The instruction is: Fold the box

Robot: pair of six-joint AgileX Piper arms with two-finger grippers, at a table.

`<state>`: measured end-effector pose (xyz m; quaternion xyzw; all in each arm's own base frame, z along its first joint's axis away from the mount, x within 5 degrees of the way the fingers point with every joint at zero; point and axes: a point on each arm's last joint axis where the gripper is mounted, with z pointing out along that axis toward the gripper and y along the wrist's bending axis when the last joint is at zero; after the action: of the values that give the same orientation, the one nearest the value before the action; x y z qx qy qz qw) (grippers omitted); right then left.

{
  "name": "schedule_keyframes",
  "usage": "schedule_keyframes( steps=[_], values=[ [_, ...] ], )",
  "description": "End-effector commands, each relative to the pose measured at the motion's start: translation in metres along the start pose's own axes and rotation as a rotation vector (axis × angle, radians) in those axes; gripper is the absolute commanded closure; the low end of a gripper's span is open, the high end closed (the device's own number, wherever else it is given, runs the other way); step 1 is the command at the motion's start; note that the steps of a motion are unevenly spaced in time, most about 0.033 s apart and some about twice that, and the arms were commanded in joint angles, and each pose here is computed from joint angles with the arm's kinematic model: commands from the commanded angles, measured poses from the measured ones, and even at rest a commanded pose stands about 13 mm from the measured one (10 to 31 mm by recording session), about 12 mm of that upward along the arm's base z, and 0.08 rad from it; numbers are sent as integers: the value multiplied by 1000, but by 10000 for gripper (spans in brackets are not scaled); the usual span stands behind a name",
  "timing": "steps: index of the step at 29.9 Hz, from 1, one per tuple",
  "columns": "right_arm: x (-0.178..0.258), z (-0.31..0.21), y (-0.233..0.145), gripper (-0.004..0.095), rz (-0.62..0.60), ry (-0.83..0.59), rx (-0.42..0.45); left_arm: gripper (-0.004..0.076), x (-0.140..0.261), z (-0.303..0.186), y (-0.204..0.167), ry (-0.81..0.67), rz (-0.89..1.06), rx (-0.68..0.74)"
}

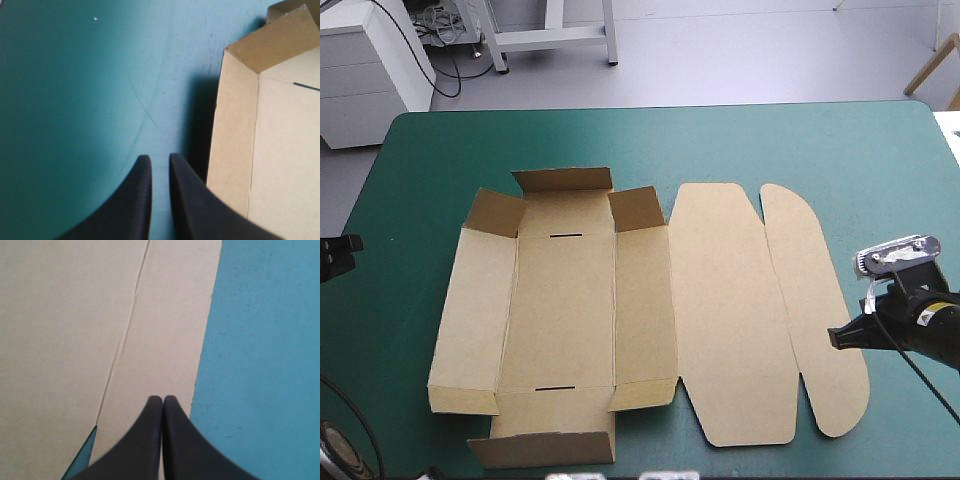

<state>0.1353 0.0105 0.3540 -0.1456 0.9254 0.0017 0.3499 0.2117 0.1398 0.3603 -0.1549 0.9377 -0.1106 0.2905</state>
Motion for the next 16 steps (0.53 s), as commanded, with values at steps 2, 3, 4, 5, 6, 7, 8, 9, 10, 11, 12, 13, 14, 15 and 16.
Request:
schedule_keyframes(
  steps=[2,3,4,5,6,7,8,9,10,11,12,13,14,15,16],
  values=[
    [-8,-9,-3,927,-3,-81,30,412,-1,-13,-12,-16,-14,43],
    [-8,-9,-3,927,-3,-81,30,332,-1,-13,-12,-16,-27,43],
    [-8,-9,-3,927,-3,-81,30,266,-1,-13,-12,-15,-37,41],
    [-8,-9,-3,927,-3,-81,30,191,0,-13,-11,-13,-48,41],
    [-8,-9,-3,927,-3,-81,30,128,0,-13,-11,-12,-52,41],
    [-8,-9,-3,927,-3,-81,30,81,0,-13,-11,-12,-52,40],
    [-8,-9,-3,927,-3,-81,30,48,0,-13,-11,-11,-52,39],
    [-8,-9,-3,927,-3,-81,30,27,0,-12,-11,-9,-52,37],
    [-8,-9,-3,927,-3,-81,30,22,0,-12,-11,-7,-52,36],
    [-8,-9,-3,927,-3,-81,30,22,2,-11,-10,0,-55,36],
    [-8,-9,-3,927,-3,-81,30,22,3,-9,-9,8,-60,39],
    [-8,-9,-3,927,-3,-81,30,22,5,-6,-9,18,-66,42],
    [-8,-9,-3,927,-3,-81,30,22,9,-2,-8,34,-74,47],
    [-8,-9,-3,927,-3,-81,30,22,13,3,-6,54,-79,53],
    [-8,-9,-3,927,-3,-81,30,22,19,9,-5,77,-83,61]
  ],
)
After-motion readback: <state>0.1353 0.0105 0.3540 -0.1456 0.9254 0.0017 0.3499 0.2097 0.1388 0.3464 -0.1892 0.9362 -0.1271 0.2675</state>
